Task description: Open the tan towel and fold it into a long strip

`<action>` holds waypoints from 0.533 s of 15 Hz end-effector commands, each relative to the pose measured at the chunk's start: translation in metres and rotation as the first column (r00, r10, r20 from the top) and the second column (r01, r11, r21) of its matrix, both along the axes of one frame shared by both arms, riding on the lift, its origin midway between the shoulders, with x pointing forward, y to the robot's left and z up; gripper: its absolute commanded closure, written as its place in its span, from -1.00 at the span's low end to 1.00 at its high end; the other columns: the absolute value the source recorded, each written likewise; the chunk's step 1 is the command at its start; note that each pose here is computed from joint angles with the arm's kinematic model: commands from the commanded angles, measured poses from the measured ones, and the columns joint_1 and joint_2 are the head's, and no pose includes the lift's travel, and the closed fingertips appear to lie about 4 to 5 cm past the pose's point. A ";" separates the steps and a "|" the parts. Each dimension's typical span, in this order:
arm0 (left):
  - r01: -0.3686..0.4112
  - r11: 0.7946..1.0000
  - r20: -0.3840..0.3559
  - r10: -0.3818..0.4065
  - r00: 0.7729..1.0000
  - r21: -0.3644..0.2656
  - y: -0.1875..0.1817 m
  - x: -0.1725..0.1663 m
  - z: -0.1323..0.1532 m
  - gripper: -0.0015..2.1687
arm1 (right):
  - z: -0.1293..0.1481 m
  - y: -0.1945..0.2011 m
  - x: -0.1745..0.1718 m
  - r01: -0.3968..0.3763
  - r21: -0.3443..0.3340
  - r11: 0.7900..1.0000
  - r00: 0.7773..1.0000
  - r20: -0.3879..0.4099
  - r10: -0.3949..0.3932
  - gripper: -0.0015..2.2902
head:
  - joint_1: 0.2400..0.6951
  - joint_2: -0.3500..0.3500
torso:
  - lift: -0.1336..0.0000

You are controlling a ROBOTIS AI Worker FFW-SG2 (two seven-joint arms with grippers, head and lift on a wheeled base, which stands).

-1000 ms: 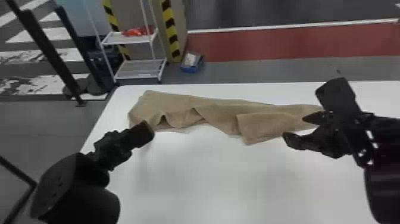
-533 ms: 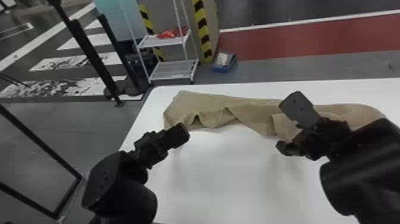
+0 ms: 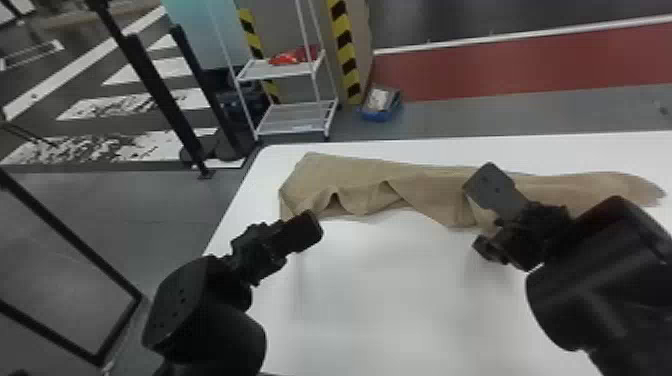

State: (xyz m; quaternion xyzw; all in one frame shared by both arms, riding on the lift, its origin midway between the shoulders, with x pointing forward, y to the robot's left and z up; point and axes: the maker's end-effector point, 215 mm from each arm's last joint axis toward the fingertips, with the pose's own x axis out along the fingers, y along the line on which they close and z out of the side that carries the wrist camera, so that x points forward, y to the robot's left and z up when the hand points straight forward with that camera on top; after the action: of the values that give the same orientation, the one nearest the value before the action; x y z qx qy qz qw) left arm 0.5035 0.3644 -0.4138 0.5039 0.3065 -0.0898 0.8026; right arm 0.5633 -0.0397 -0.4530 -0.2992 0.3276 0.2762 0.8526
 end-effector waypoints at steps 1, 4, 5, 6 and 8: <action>0.003 1.000 0.001 -0.003 1.000 -0.001 -0.002 0.001 0.000 0.90 | 0.001 0.001 0.000 -0.004 0.004 1.000 1.000 -0.001 0.004 -0.10 | 1.00 0.93 | -0.87; -0.003 1.000 0.002 0.003 1.000 0.004 0.004 0.000 0.001 0.90 | 0.005 0.000 -0.011 0.006 0.052 0.999 1.000 -0.028 -0.004 0.24 | 1.00 0.93 | -0.87; -0.004 1.000 0.003 0.004 1.000 0.006 0.005 0.001 0.002 0.90 | 0.009 -0.004 -0.012 0.018 0.070 0.997 0.999 -0.039 -0.015 0.24 | 1.00 0.94 | -0.87; -0.003 1.000 0.003 0.003 1.000 0.006 0.005 0.001 0.002 0.90 | 0.011 -0.017 -0.012 0.044 0.082 0.996 0.998 -0.043 -0.040 0.25 | 1.00 0.94 | -0.87; 0.003 1.000 0.005 -0.003 1.000 0.005 0.003 0.001 0.003 0.90 | 0.026 -0.054 -0.014 0.097 0.123 0.988 0.995 -0.039 -0.092 0.25 | 1.00 0.94 | -0.87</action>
State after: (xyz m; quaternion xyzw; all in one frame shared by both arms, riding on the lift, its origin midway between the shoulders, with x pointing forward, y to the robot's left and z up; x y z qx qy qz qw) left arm 0.5044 0.3685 -0.4120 0.5061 0.3057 -0.0877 0.8017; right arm 0.5496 -0.0652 -0.4389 -0.2420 0.3399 0.2777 0.8653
